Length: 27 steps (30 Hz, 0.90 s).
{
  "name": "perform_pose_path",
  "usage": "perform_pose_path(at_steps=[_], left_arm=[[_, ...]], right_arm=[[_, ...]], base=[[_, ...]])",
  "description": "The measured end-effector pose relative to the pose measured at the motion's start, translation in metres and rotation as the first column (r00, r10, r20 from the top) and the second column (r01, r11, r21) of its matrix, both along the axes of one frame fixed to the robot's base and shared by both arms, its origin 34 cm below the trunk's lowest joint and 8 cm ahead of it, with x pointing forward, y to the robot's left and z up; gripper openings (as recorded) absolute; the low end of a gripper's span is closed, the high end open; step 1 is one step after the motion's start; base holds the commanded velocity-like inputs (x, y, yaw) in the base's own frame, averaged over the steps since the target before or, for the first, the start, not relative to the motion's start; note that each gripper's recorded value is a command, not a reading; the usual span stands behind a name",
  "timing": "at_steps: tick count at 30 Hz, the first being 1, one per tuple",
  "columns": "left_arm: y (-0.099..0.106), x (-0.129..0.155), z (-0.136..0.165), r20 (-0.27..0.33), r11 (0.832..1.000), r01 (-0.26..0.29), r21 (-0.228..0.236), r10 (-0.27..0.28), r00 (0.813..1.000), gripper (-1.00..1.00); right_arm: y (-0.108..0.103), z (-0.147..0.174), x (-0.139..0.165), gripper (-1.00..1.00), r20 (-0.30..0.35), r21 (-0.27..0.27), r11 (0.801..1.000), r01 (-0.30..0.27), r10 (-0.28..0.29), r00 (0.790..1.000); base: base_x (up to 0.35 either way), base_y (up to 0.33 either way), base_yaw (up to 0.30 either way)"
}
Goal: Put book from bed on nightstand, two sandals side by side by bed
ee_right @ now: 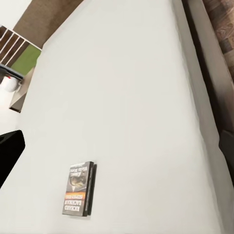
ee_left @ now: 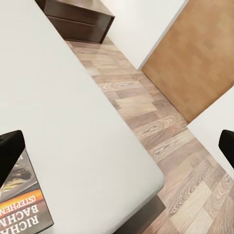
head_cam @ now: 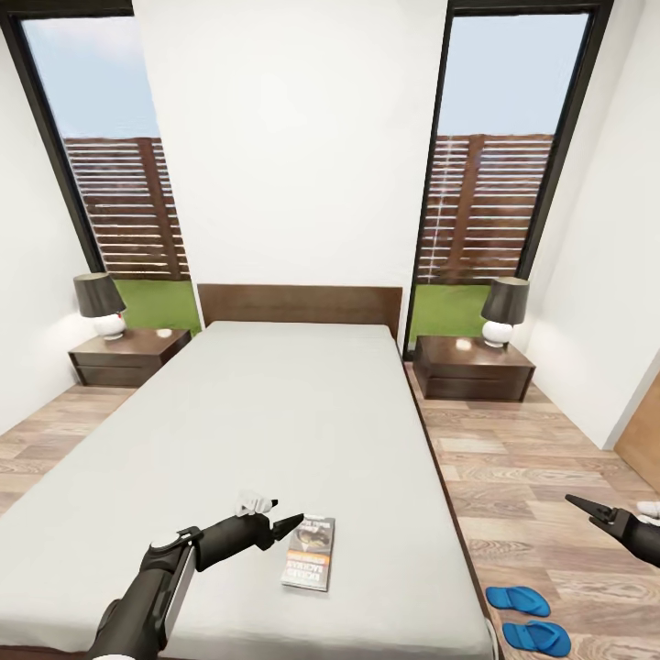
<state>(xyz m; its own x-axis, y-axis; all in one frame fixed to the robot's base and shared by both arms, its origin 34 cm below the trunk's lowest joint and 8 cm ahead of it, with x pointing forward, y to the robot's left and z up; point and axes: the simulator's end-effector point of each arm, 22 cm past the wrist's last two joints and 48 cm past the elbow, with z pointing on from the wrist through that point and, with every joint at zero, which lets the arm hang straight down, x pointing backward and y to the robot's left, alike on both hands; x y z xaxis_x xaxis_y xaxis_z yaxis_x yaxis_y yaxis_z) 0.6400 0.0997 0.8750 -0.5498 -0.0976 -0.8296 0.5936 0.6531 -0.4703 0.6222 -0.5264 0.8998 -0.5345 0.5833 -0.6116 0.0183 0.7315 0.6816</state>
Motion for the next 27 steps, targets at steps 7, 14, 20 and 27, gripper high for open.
perform_pose_path(at_steps=[7,14,20,27], left_arm=[[-0.008,0.01,0.013,-0.057,0.998,-0.023,-0.058,0.02,0.998,1.0],[0.006,0.144,0.148,-0.034,0.966,-0.242,-0.085,0.24,0.97,1.0],[-0.009,0.14,0.121,-0.143,0.971,-0.229,-0.067,0.218,0.965,1.0],[-0.024,0.127,0.082,-0.251,0.976,-0.217,-0.037,0.201,0.947,1.0]], right_arm=[[0.001,0.0,0.0,1.0,0.0,0.001,1.0,-0.001,0.001,1.0],[0.002,-0.001,0.0,1.0,0.0,0.003,1.0,-0.001,0.001,1.0],[0.003,-0.001,0.001,1.0,0.001,0.005,1.0,-0.004,0.004,1.0],[0.005,-0.002,0.001,1.0,0.0,0.006,1.0,-0.005,0.005,1.0]], base=[[0.002,-0.001,0.0],[0.016,0.0,0.0],[0.055,0.0,0.0],[0.006,0.0,0.0]])
